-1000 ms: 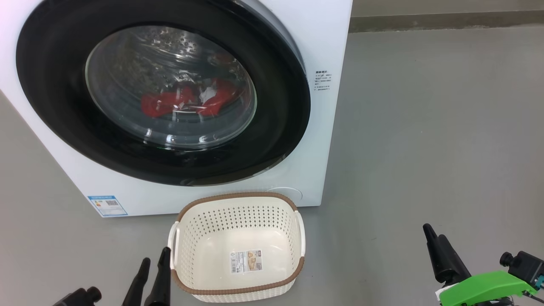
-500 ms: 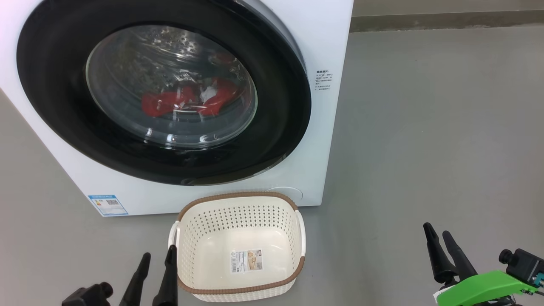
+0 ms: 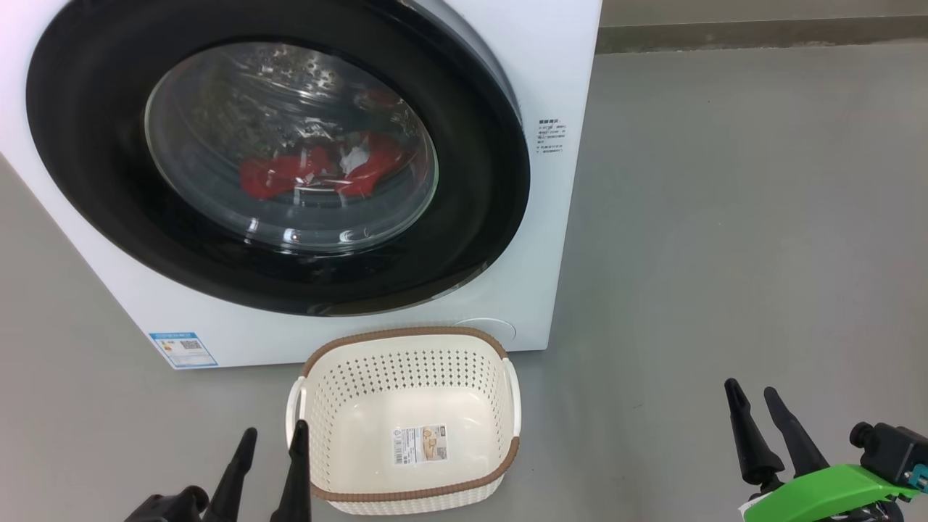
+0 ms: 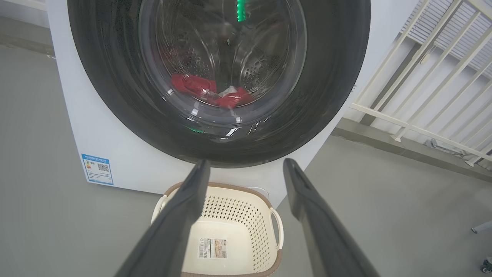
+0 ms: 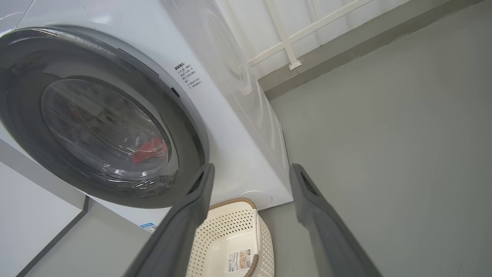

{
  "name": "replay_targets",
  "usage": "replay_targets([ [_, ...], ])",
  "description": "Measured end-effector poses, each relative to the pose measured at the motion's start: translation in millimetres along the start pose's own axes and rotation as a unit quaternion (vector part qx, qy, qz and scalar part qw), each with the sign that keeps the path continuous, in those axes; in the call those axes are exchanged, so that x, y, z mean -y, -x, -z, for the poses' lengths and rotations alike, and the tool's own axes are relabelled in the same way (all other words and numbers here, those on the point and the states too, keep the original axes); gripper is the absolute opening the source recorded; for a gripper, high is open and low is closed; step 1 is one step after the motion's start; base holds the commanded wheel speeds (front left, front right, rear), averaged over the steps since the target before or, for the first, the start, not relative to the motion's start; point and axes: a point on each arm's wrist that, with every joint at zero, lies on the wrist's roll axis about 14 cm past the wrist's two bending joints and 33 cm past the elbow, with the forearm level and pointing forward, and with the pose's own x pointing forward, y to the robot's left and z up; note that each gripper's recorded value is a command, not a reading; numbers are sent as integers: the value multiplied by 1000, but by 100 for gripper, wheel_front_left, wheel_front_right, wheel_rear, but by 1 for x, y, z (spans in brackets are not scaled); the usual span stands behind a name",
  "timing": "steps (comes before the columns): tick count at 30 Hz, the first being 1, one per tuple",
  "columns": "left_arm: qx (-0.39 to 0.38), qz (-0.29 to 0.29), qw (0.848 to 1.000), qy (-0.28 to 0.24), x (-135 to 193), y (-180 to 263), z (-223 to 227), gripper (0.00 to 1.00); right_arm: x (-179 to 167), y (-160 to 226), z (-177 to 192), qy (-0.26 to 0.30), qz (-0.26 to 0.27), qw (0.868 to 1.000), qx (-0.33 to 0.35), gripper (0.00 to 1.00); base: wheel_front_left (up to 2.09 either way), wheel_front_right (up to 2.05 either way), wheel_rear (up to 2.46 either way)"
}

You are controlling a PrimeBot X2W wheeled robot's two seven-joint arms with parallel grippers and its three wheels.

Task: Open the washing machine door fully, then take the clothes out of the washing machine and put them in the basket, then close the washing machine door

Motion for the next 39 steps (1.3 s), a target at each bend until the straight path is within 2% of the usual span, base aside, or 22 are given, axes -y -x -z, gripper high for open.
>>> replay_targets([
  [22,31,16,994,-102,4,6,-8,100,10,10,-1,92,4,996,12,100,0,0,0],
  [33,45,21,986,-158,3,5,-11,100,17,14,-6,149,7,989,22,100,0,0,0],
  [39,40,22,985,-164,1,5,-8,100,24,15,-10,150,18,988,27,100,0,0,0],
])
